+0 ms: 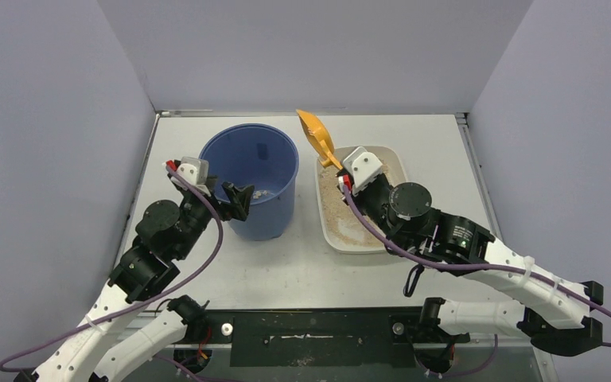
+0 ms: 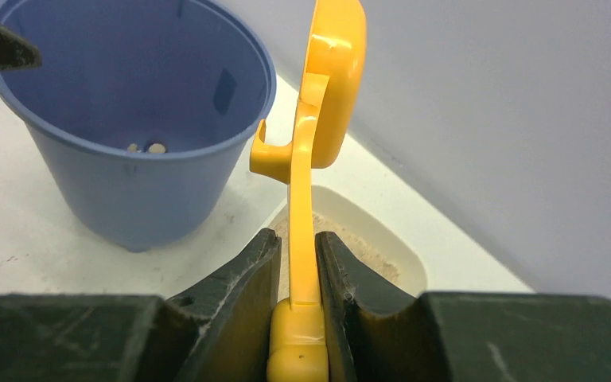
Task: Clean the litter box
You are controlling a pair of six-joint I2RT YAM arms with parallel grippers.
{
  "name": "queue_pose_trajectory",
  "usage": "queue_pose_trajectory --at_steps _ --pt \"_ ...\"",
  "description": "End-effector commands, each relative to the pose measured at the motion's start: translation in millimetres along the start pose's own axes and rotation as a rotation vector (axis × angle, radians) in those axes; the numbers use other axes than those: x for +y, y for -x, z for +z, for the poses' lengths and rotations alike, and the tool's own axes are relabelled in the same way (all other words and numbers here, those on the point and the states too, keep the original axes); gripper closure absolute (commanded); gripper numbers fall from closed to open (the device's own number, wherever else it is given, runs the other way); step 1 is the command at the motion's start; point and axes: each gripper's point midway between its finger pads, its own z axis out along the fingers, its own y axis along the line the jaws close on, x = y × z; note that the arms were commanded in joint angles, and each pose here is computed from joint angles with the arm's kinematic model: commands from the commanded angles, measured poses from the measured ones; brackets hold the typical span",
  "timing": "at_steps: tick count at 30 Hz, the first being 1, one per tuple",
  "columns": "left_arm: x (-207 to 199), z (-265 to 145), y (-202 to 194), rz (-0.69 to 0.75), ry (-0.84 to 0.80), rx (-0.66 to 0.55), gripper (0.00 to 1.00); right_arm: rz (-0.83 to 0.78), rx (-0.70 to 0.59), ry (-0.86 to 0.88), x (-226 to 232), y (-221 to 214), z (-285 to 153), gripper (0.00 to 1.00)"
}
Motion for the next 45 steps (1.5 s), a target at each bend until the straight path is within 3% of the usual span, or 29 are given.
queue_pose_trajectory --at_steps 1,10,18,35,45 --pt "-24 1 43 -0.028 -0.089 -0.055 0.03 0.18 0.073 -0.047 -4 -26 -19 1.0" --pt "-69 22 36 -0.022 -0.271 0.122 0.03 0.361 0.092 0.075 18 -49 -48 1.0" --pt "-102 5 9 -0.092 -0.459 0.268 0.03 0.525 0.035 0.307 44 -42 -91 1.0" --pt "-150 -73 -14 -0.291 -0.884 0.327 0.03 0.646 -0.045 0.817 109 -15 -152 1.0" --pt "-154 -95 -30 -0.36 -0.972 0.364 0.04 0.674 -0.088 0.894 121 -2 -151 1.0"
